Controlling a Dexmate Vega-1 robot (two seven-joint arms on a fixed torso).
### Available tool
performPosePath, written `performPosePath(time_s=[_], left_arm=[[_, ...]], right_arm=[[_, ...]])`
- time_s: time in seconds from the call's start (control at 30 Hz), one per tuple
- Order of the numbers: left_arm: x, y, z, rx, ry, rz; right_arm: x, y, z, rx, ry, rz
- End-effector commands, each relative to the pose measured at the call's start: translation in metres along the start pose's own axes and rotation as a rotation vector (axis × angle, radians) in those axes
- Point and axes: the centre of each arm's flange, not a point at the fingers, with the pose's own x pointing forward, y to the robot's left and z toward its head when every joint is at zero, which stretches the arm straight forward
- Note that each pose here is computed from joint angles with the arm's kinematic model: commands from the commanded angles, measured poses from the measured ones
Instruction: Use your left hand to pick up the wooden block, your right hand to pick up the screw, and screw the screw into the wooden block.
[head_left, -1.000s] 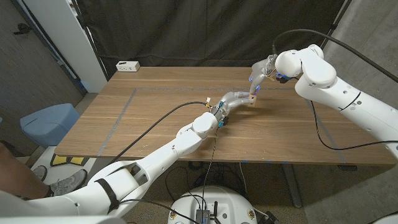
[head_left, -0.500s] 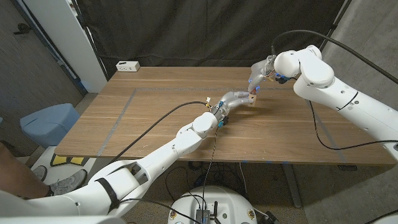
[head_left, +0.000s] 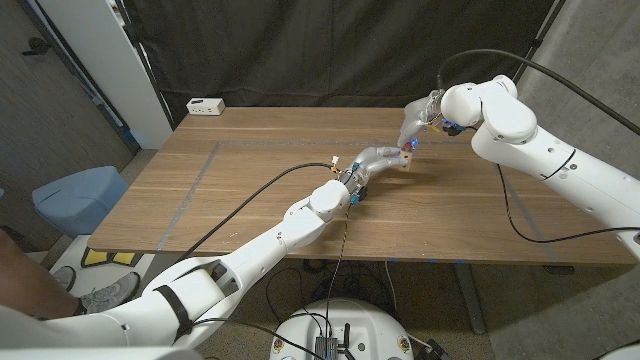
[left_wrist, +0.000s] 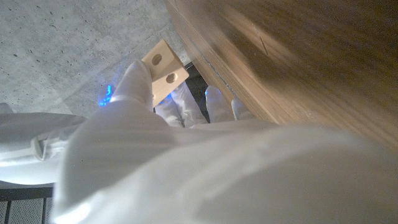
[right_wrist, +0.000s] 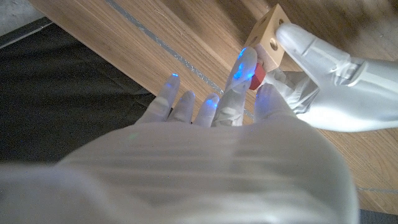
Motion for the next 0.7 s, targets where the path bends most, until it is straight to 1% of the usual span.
performPosePath(time_s=[0.03, 0.37, 0.47, 0.7], left_arm=[[-0.001, -0.001, -0.001, -0.001, 0.000, 0.002], [-0.003, -0.001, 0.000, -0.002, -0.001, 0.001], [-0.003, -0.001, 0.000, -0.001, -0.004, 0.000], [-0.004, -0.001, 0.001, -0.002, -0.009, 0.000]], right_arm=[[-0.005, -0.001, -0.002, 0.010, 0.002, -0.005], [-0.012, -0.003, -0.002, 0.011, 0.007, -0.006], [-0.014, -0.004, -0.003, 0.009, 0.011, 0.009], [-0.018, -0.007, -0.004, -0.004, 0.023, 0.068]])
